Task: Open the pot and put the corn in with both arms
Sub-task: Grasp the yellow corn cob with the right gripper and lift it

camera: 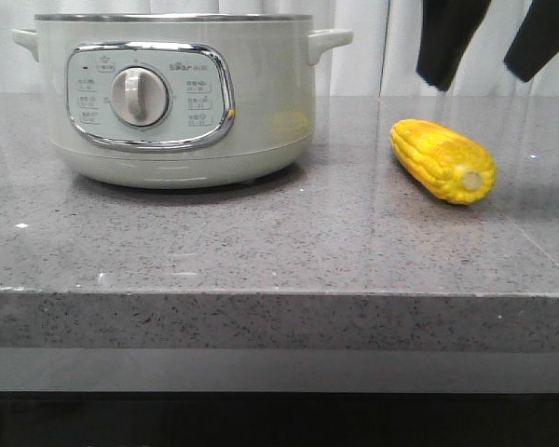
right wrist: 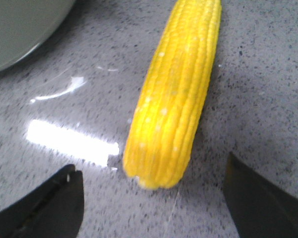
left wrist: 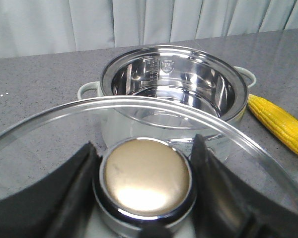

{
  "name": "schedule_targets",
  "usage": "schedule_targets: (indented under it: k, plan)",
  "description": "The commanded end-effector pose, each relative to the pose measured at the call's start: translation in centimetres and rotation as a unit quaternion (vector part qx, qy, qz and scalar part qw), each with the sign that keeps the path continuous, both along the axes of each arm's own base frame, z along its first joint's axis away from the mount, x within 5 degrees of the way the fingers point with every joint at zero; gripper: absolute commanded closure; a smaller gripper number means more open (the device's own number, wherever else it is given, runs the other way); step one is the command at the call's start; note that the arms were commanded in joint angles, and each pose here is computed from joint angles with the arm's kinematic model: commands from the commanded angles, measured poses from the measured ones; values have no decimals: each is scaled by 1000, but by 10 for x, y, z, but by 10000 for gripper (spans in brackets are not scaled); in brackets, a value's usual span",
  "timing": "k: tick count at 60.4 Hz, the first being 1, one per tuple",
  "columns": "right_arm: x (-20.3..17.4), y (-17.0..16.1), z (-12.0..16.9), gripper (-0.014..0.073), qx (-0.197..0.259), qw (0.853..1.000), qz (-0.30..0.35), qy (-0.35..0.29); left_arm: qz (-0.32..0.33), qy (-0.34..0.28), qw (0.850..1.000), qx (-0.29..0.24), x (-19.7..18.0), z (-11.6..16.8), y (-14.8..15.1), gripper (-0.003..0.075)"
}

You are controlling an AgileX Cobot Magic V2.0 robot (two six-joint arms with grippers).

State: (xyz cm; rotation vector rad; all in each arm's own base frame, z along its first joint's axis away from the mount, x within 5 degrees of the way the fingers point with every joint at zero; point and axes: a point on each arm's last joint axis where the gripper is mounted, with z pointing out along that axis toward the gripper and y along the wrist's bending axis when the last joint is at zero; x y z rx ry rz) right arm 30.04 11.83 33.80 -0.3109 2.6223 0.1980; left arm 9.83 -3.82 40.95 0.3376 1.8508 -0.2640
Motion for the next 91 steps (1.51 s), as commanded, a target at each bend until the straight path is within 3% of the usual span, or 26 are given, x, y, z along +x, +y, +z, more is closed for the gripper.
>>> schedule_targets:
  k: [1, 22, 53, 66, 80, 91]
  plan:
    - [10, 1, 15, 3, 17, 999, -13, -30, 1, -80, 996, -40, -1, 23, 0, 472]
    - [37, 8, -19, 3, -13, 1000, -15, -5, 1, -80, 996, -40, -1, 23, 0, 472]
    - [52, 12, -43, 31, -23, 999, -26, 11, 1, -80, 996, -40, -1, 23, 0, 472]
    - [51, 12, -44, 256, -26, 999, -26, 18, 1, -80, 996, -40, -1, 23, 0, 472]
    - [48, 10, -37, 267, -26, 999, -27, 17, 1, -80, 996, -40, -1, 23, 0, 472]
    - [37, 7, 0, 267, -16, 1000, -23, -14, 1, -80, 996, -40, -1, 23, 0, 472]
